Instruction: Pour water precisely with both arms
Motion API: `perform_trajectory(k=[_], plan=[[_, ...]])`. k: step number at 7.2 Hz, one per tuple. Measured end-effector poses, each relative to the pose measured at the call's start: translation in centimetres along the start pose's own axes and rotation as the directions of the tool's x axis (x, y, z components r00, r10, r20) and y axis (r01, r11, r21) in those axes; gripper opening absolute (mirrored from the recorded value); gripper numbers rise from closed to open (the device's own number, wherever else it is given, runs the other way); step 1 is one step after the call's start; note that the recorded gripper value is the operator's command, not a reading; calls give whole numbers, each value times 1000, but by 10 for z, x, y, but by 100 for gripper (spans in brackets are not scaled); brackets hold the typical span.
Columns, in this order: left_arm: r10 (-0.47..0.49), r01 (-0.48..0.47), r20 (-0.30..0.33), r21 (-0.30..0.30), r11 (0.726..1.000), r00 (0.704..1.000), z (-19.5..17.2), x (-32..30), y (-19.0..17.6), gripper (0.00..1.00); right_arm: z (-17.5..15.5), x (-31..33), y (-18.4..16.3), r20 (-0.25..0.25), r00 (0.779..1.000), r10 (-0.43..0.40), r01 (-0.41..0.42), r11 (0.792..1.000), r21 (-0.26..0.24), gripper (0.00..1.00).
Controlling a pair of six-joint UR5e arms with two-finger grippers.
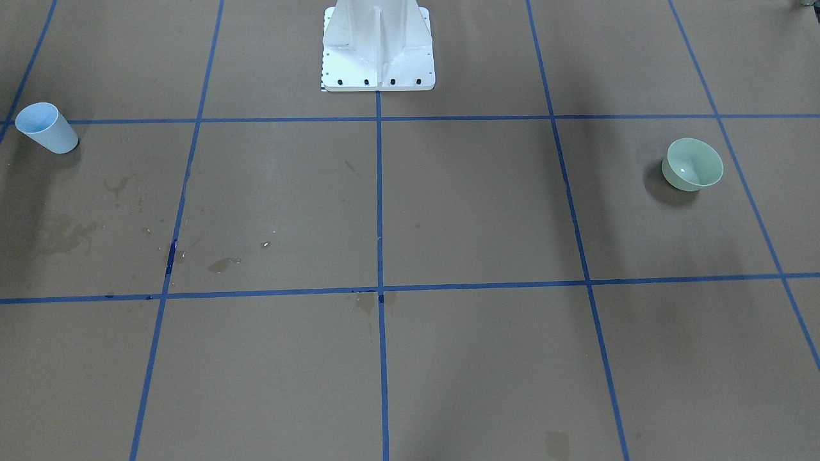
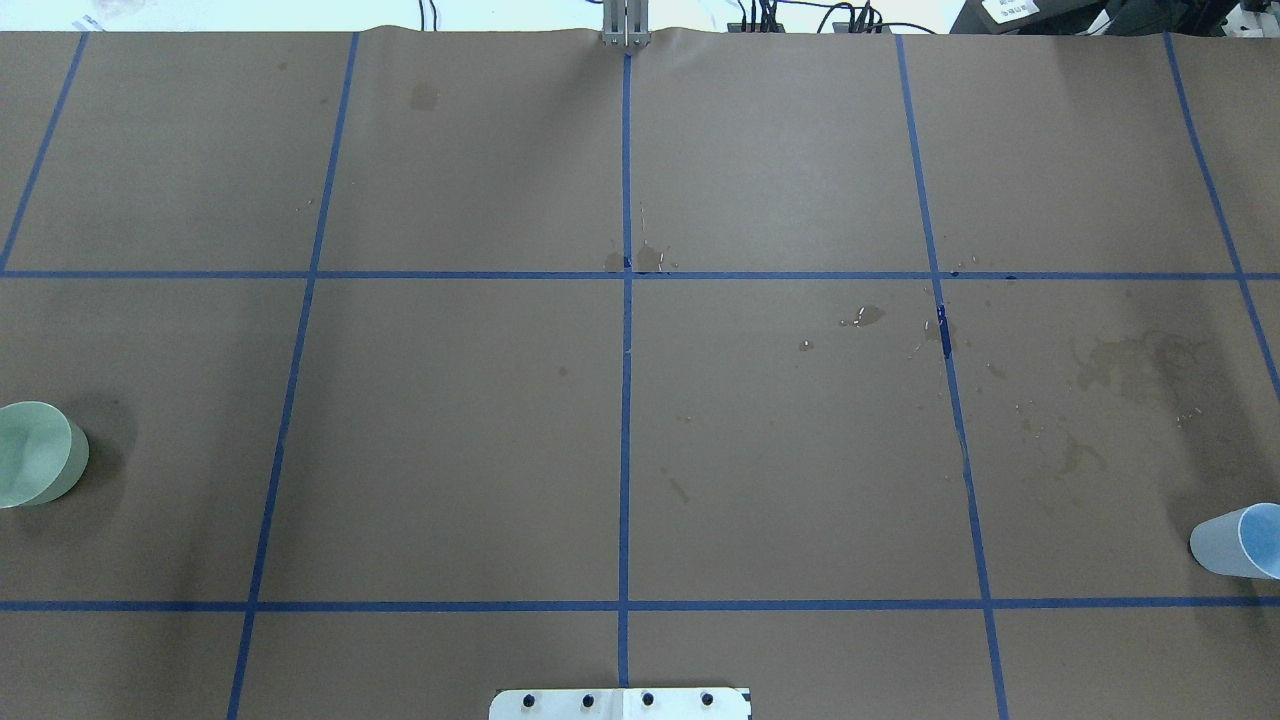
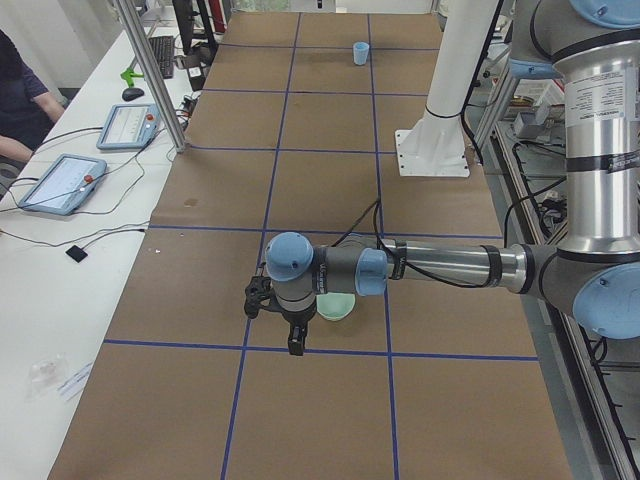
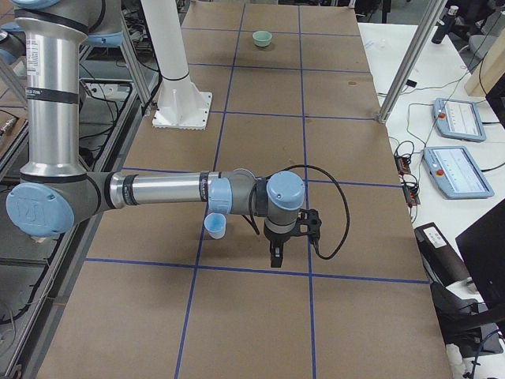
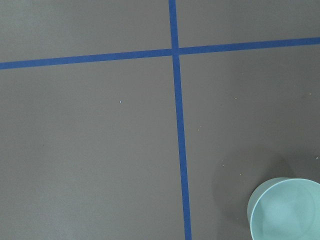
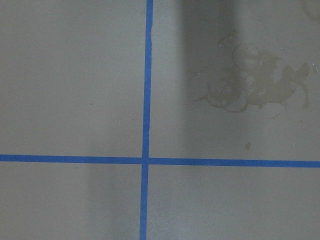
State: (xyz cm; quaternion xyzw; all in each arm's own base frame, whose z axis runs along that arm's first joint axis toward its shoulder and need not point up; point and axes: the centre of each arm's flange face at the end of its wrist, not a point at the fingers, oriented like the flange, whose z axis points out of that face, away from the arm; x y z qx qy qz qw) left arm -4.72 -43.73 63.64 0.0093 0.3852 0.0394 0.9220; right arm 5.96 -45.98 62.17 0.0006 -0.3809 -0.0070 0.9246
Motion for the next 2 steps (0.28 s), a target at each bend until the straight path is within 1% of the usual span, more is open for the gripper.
perform_trajectory(k=[2], plan=[[1, -1, -3, 3, 1000, 1000, -1, 0, 0, 100, 0, 0, 0, 1, 1000, 0, 0, 1000, 1, 100]])
